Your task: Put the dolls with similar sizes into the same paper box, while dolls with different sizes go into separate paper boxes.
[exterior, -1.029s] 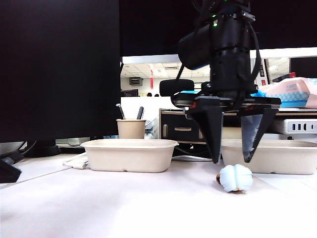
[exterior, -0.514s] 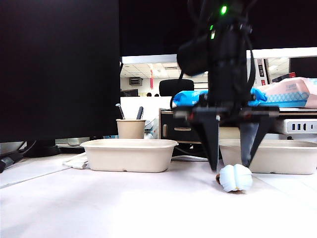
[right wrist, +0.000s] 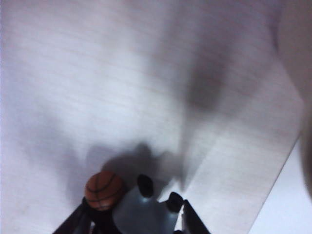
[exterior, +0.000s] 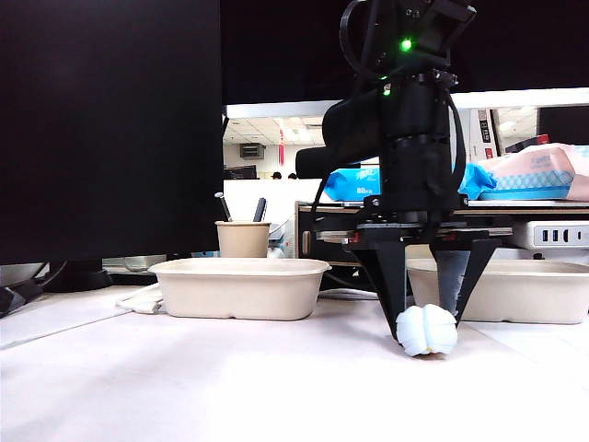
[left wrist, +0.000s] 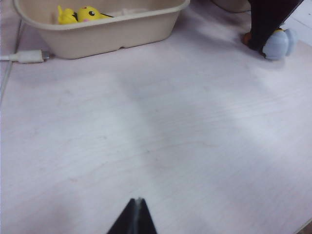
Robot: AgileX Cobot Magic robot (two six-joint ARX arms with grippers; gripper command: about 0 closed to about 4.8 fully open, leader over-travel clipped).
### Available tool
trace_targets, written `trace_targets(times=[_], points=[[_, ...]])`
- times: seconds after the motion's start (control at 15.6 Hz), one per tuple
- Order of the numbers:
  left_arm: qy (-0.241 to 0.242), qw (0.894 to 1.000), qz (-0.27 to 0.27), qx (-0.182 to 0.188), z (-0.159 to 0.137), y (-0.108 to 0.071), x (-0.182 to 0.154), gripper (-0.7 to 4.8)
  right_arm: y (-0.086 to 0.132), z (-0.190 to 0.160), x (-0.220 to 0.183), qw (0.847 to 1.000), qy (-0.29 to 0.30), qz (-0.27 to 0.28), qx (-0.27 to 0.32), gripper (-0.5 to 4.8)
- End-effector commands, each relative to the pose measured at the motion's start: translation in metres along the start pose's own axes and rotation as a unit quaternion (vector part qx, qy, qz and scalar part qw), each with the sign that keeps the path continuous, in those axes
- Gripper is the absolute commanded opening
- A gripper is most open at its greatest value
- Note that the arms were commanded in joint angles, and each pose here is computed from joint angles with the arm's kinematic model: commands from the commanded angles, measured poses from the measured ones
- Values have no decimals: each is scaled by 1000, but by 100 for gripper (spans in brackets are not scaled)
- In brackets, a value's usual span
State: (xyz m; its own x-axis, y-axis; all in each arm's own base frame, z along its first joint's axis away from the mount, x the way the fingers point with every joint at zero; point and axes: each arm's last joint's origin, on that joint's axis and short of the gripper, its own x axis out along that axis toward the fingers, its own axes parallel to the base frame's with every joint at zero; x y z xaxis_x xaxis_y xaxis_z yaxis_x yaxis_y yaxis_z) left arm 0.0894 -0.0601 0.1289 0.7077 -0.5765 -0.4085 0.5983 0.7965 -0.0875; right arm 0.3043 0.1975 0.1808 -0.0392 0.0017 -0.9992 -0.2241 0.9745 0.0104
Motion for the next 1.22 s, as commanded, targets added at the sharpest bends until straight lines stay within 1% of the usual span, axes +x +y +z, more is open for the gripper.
trace_targets(times=[0.06, 0.13, 0.26, 0.39, 0.51, 0.64, 0.71, 0.84, 0.9, 1.03, 1.16, 1.22], points=[[-4, 1000, -1, -1, 1, 0, 0, -5, 2, 4, 4, 1000, -8, 2, -2, 186], [-4, 1000, -1, -1, 1, 0, 0, -5, 2, 4, 5, 1000, -7, 1, -4, 134], [-4, 1000, -1, -1, 1, 0, 0, -5, 3, 6, 5, 1000, -13, 7, -4, 135], [-10, 1000, -1, -1, 2, 0, -1, -5, 4, 6, 2, 1000, -14, 25, -5, 135], [-27, 1000, -2, 1, 4, -1, -3, -5, 7, 5, -5, 997, -19, 70, -6, 136], [-33, 999, -1, 1, 5, 0, -4, -5, 9, 5, -16, 993, -34, 117, -6, 136], [-35, 999, -1, 2, 5, 0, -4, -5, 11, 5, -22, 990, -49, 135, -4, 136], [-51, 999, -2, 3, 7, -1, -6, -5, 14, 8, -38, 979, -96, 182, -14, 139], [-59, 998, -2, 4, 8, -1, -7, -5, 15, 9, -41, 976, -104, 192, -12, 139], [-88, 996, -3, 7, 12, -1, -11, -5, 19, 19, -58, 967, -144, 210, -16, 139], [-105, 994, 15, 3, 14, 3, -14, -5, 24, 32, -79, 948, -214, 234, -29, 139], [-106, 994, 30, -2, 14, 6, -14, -5, 26, 36, -85, 941, -235, 239, -32, 139]])
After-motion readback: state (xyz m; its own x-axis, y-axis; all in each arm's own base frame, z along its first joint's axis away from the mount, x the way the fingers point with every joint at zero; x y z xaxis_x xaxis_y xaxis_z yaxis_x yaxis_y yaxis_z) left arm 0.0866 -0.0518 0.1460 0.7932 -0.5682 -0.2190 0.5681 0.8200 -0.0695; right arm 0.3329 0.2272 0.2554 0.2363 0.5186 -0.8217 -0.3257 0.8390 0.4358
